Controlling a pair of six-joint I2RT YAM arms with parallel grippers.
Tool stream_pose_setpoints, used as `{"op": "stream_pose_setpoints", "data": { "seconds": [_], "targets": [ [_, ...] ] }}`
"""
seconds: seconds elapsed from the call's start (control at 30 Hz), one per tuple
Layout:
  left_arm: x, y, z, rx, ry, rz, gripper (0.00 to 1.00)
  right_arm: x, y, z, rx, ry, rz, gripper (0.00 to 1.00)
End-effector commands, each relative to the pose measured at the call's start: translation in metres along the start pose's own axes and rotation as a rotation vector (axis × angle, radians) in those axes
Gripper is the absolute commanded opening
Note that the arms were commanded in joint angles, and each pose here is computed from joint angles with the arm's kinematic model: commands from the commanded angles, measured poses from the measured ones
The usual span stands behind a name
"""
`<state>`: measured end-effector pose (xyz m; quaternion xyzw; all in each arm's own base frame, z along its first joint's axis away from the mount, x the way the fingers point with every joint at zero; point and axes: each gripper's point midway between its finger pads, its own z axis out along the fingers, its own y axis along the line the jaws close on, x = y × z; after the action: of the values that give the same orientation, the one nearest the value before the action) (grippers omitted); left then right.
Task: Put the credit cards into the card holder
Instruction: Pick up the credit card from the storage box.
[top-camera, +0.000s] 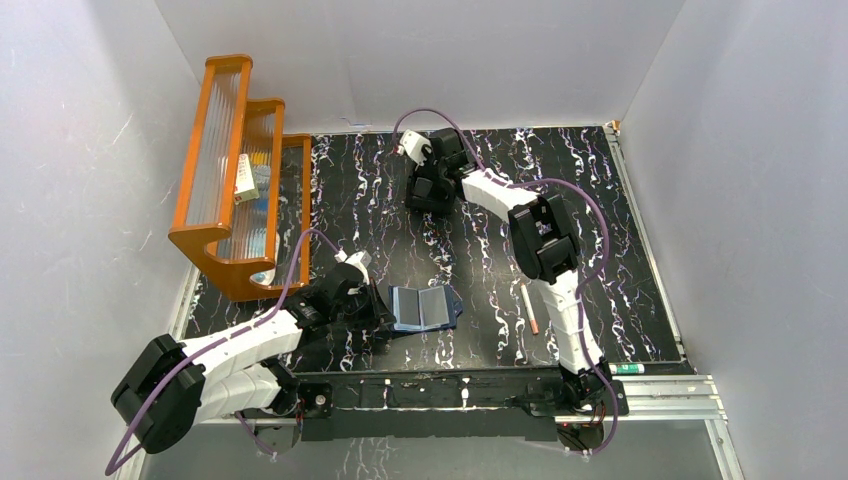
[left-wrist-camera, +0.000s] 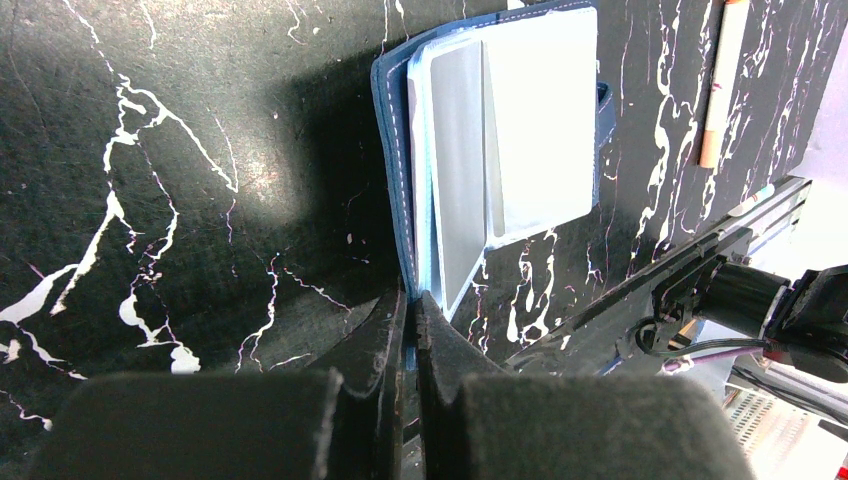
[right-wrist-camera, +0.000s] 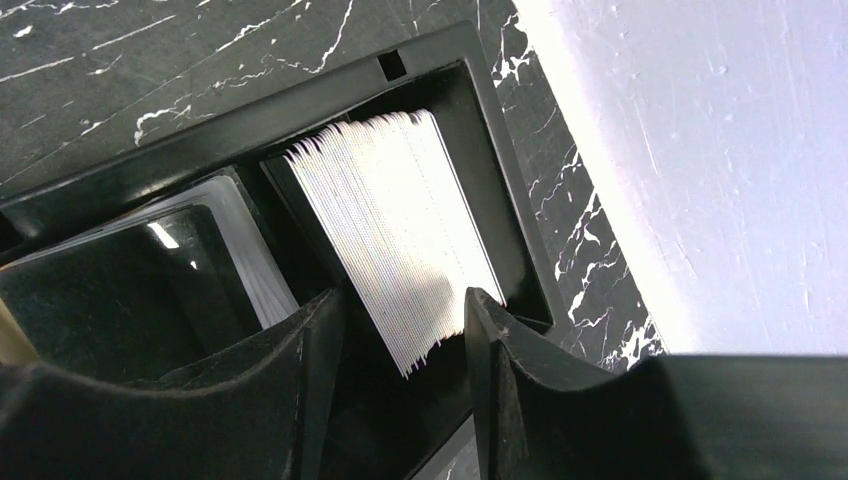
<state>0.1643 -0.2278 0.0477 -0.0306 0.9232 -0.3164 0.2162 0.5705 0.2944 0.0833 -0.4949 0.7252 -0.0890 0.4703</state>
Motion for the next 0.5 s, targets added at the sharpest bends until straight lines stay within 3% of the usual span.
{"op": "stream_pose_setpoints", "data": {
  "seconds": [0.0, 0.47],
  "targets": [
    [-0.002, -0.002, 0.000, 0.000, -0.006, 0.015, 0.00, -0.018, -0.024, 0.003, 0.062, -0.055, 0.022, 0.56],
    [-0.002, -0.002, 0.000, 0.000, -0.006, 0.013, 0.00, -0.034, -0.046, -0.010, 0.091, -0.096, 0.073, 0.40]
  ]
}}
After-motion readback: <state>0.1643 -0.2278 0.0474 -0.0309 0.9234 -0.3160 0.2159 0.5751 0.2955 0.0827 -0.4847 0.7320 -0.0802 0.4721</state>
